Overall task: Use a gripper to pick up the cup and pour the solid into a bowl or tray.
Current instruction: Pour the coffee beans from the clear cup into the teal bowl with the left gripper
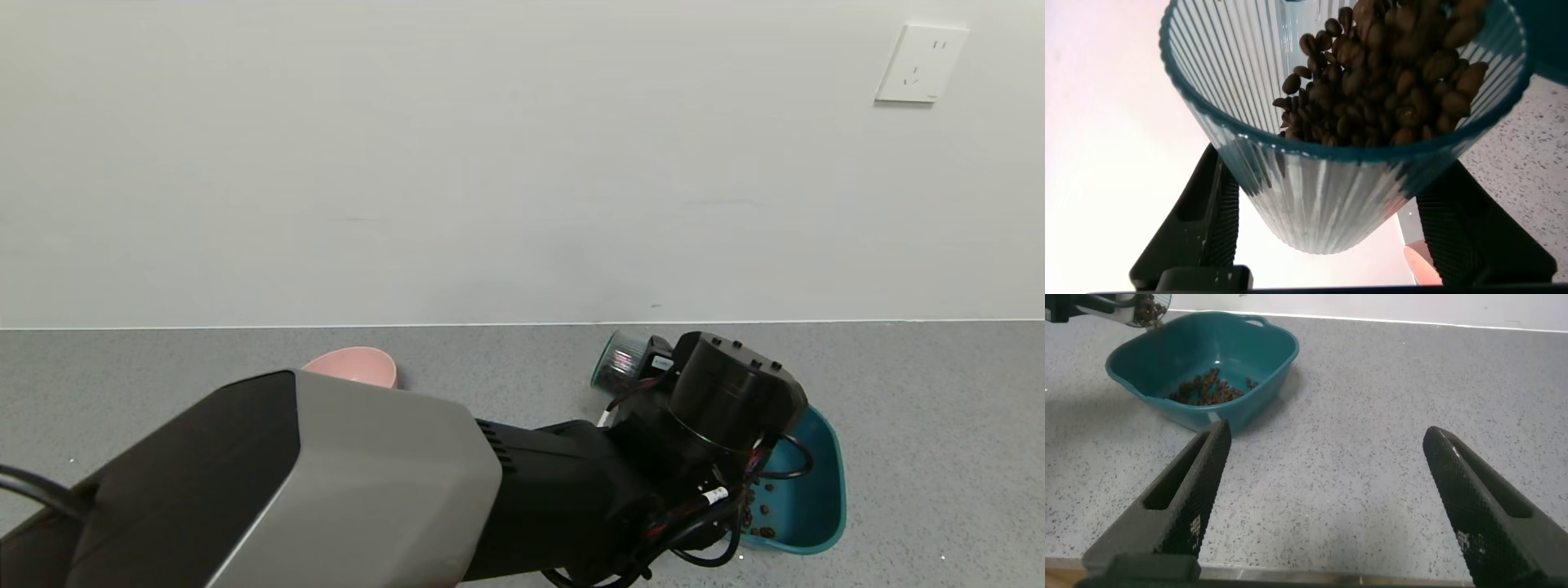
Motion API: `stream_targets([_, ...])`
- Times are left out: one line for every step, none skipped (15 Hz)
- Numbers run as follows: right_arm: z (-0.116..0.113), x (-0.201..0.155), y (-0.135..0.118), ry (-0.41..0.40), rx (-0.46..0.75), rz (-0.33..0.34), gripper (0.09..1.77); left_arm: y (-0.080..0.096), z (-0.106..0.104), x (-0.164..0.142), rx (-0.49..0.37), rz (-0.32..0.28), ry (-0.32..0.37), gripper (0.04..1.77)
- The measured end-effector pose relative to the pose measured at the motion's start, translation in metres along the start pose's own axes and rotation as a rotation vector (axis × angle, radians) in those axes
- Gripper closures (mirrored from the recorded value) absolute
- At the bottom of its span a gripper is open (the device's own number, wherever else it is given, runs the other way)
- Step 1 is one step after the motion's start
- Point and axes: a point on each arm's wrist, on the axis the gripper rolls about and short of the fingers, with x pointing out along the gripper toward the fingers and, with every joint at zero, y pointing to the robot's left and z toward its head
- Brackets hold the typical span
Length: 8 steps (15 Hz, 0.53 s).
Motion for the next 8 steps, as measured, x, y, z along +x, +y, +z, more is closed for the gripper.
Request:
stream_targets([0.0000, 0.0000, 0.0000, 0.000, 0.000, 0.000, 0.15, -0.0006, 0.0009, -0.0003, 0.002, 0.000, -0.001, 0.54])
stream_targets([0.0000, 0.0000, 0.0000, 0.000, 0.000, 0.000, 0.15, -0.0006, 0.0013, -0.0003, 0.002, 0.000, -0.001, 0.54])
stream_targets([0.0000, 0.0000, 0.0000, 0.000, 0.000, 0.000, 0.15, -0.0005, 0.0013, -0.0003, 0.001, 0.000, 0.000, 0.54])
stream_targets([0.0000, 0.0000, 0.0000, 0.000, 0.000, 0.000, 0.15, -0.0002, 0.0013, -0.0003, 0.000, 0.001, 0.000, 0.54])
stream_targets([0.0001, 0.0000, 0.0000, -0.001, 0.000, 0.000, 0.15, -0.0004, 0.0015, -0.0002, 0.000, 0.001, 0.000, 0.54])
stream_targets([0.0001, 0.0000, 0.0000, -0.001, 0.000, 0.001, 0.15, -0.0005, 0.0018, -0.0004, -0.001, 0.001, -0.001, 0.54])
stream_targets([0.0001, 0.0000, 0.0000, -0.001, 0.000, 0.001, 0.15, -0.0004, 0.0014, 0.0000, -0.008, 0.001, -0.001, 0.54])
stream_targets([0.0001, 0.0000, 0.0000, -0.001, 0.000, 0.001, 0.15, 0.0005, 0.0008, 0.0003, -0.020, 0.005, -0.001, 0.54])
